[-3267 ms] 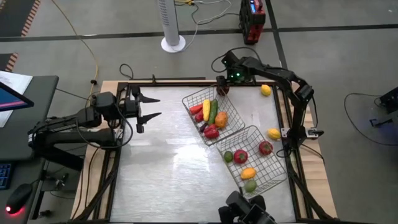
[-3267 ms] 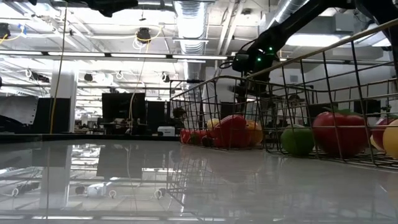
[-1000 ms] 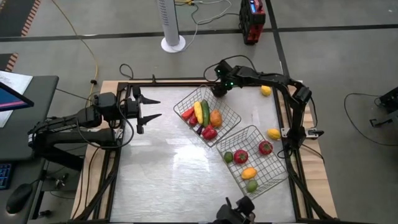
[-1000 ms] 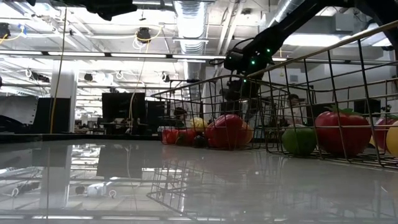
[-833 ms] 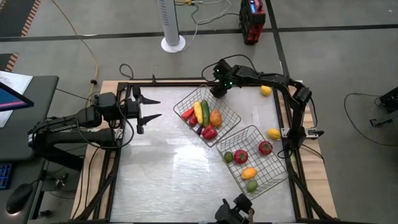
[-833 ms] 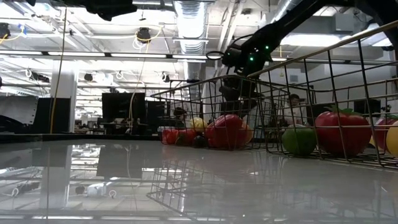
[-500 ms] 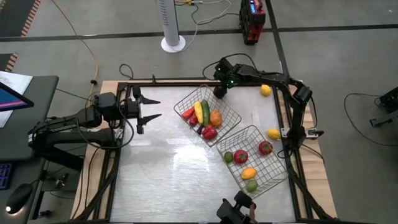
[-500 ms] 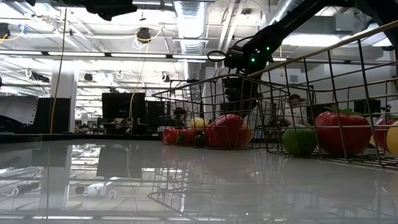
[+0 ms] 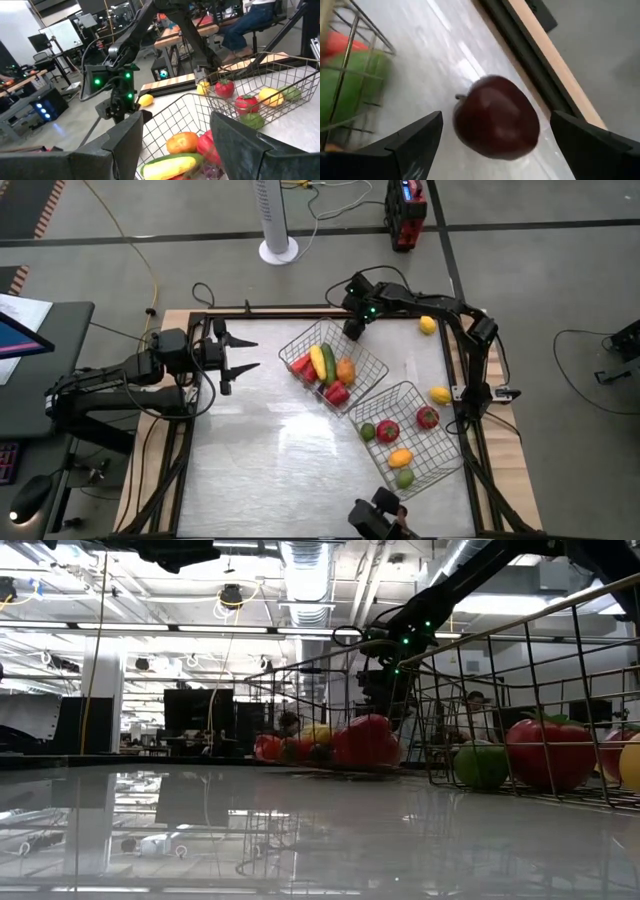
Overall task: Sort produce into baskets
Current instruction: Put the apple into the right wire basket
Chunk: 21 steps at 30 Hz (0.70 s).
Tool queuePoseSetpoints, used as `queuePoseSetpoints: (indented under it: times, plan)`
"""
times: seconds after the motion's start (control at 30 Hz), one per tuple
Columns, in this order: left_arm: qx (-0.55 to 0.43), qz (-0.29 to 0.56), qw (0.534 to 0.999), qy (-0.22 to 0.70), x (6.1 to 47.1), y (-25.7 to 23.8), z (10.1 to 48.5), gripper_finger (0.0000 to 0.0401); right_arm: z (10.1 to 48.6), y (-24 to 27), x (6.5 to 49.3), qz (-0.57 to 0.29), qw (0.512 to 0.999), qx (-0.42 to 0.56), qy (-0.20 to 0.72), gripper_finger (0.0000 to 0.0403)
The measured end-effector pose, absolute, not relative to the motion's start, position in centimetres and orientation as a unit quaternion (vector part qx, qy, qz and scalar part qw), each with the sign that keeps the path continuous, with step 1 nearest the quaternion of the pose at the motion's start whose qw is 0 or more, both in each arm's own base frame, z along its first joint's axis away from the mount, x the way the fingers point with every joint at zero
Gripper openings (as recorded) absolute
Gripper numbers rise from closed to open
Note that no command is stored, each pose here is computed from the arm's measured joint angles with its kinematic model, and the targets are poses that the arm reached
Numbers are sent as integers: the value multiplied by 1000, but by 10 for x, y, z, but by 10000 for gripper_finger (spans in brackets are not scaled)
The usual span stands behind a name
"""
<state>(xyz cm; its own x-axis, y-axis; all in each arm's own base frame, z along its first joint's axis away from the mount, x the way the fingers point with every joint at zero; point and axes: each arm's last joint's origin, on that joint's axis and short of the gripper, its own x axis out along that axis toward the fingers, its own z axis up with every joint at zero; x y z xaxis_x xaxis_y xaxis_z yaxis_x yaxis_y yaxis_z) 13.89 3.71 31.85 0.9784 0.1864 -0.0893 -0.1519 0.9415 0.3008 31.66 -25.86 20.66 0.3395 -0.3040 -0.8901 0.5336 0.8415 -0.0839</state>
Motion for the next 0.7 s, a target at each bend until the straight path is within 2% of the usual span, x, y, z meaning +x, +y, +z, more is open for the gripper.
queuePoseSetpoints:
  times: [0.3, 0.7]
  plan:
    - [150, 97, 982, 64, 139, 38, 318, 219, 217, -253, 327, -239, 826, 116, 497, 398]
    - [141, 95, 982, 79, 139, 38, 315, 219, 222, -265, 304, -293, 783, 100, 539, 398]
